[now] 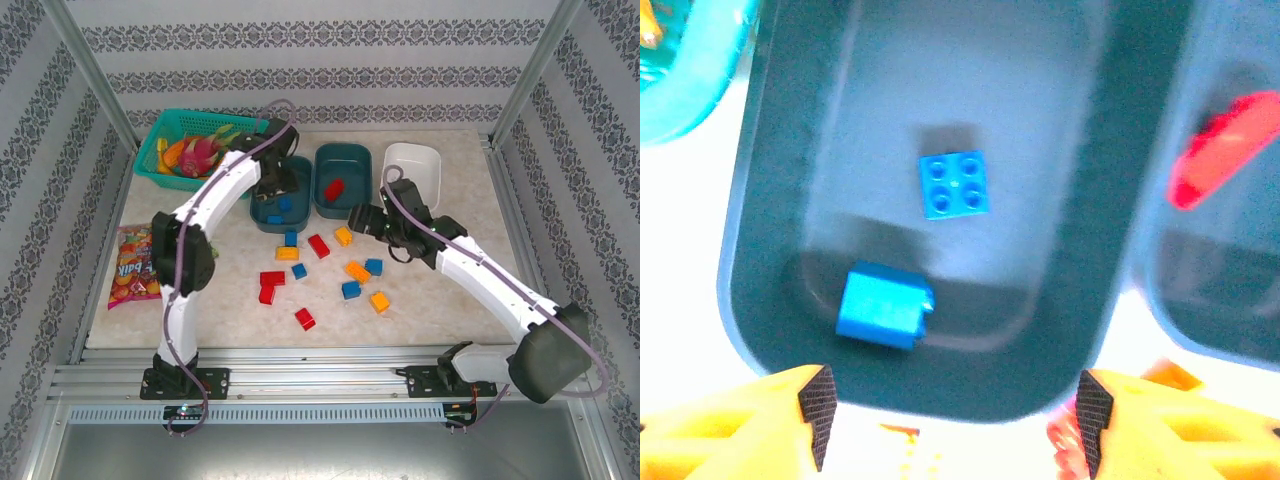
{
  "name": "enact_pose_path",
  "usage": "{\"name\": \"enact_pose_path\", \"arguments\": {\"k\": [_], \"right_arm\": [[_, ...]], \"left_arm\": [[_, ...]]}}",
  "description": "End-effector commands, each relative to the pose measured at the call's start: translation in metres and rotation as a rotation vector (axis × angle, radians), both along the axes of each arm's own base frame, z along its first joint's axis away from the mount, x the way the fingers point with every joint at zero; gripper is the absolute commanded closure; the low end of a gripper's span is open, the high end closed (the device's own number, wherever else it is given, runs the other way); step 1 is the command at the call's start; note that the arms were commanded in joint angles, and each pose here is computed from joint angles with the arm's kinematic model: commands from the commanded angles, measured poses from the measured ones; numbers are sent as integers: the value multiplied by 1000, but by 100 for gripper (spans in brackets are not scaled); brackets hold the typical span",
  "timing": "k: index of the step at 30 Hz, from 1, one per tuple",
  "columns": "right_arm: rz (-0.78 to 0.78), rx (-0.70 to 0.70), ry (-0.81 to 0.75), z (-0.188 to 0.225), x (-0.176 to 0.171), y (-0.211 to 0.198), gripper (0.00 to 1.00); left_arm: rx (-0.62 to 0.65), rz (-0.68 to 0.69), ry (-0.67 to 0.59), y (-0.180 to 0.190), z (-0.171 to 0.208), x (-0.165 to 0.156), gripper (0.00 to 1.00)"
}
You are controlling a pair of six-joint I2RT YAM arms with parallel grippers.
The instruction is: Sort the legos into containers by color
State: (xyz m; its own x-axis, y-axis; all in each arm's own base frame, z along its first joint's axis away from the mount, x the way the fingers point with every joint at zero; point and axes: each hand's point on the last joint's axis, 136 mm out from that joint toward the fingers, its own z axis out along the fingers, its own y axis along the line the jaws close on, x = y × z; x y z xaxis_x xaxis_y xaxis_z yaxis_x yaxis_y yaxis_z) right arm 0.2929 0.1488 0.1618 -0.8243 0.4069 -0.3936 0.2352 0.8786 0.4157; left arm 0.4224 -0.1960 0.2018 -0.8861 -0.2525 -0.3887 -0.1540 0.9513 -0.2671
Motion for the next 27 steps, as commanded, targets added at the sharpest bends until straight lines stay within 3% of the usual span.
{"name": "enact_pose_path", "arguments": {"k": [1, 6, 12, 20, 27], "right_arm": [[-218, -8, 321, -50, -67, -37, 21], [-402, 165, 440, -90, -83, -25, 21], [-483, 248, 539, -120, -86, -10, 21], [-539, 240, 617, -143, -100, -6, 25], [-555, 225, 636, -153, -103, -1, 38]], "left_arm": [[-165, -162, -131, -42, 32, -30, 29], [-345, -348, -241, -64, 43, -103, 17], [-382, -398, -223, -43, 38, -162, 15], [-394, -340, -236, -26, 35, -178, 15], [-400, -339, -240, -30, 35, -176, 16]]}}
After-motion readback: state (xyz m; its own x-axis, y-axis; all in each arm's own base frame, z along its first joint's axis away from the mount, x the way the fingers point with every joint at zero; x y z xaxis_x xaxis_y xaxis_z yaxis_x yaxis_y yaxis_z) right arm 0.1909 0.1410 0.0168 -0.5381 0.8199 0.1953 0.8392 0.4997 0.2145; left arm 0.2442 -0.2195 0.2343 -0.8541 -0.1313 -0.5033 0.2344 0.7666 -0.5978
